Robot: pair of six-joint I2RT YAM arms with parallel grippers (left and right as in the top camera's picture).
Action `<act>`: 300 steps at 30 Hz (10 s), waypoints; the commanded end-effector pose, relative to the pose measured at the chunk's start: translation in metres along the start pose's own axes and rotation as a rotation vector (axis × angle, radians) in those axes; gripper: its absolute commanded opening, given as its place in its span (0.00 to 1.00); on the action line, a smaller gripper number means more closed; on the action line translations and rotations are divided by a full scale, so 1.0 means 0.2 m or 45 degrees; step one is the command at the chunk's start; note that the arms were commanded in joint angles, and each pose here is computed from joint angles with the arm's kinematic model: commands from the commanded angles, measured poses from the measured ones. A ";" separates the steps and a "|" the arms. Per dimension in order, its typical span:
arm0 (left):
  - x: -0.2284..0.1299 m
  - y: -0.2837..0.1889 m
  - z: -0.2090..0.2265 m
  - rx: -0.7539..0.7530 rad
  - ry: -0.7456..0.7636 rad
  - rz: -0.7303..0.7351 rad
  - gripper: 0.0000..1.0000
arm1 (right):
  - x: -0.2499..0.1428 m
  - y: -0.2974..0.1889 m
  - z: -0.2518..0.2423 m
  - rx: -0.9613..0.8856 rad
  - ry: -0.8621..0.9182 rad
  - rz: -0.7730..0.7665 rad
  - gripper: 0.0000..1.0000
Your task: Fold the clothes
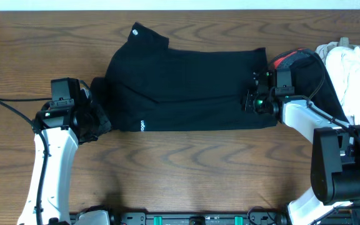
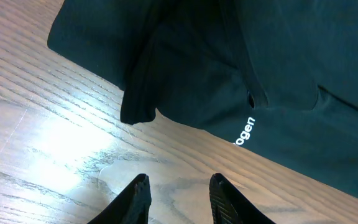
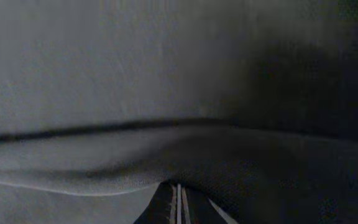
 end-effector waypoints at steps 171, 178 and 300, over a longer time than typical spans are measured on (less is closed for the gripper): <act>0.17 0.66 -0.67 -0.030 0.823 -0.076 0.14 | 0.02 -0.58 0.35 0.029 -0.366 -0.169 0.60; 0.22 0.65 -0.72 -0.081 0.970 -0.202 0.11 | 0.02 -0.58 0.35 0.028 -0.366 -0.170 0.60; 0.30 0.59 0.16 0.557 0.124 0.133 0.24 | -0.29 -0.16 -0.29 -0.703 0.253 0.584 0.01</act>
Point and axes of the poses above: each gripper's point midway between its finger pads, its own y axis out along the fingers, its own z axis along the line the jaws close on, x = y × z, the point moved 10 cm from there along -y, back along the fingers, and after that the axes turned 4 degrees about -y, right-handed, at the moved point
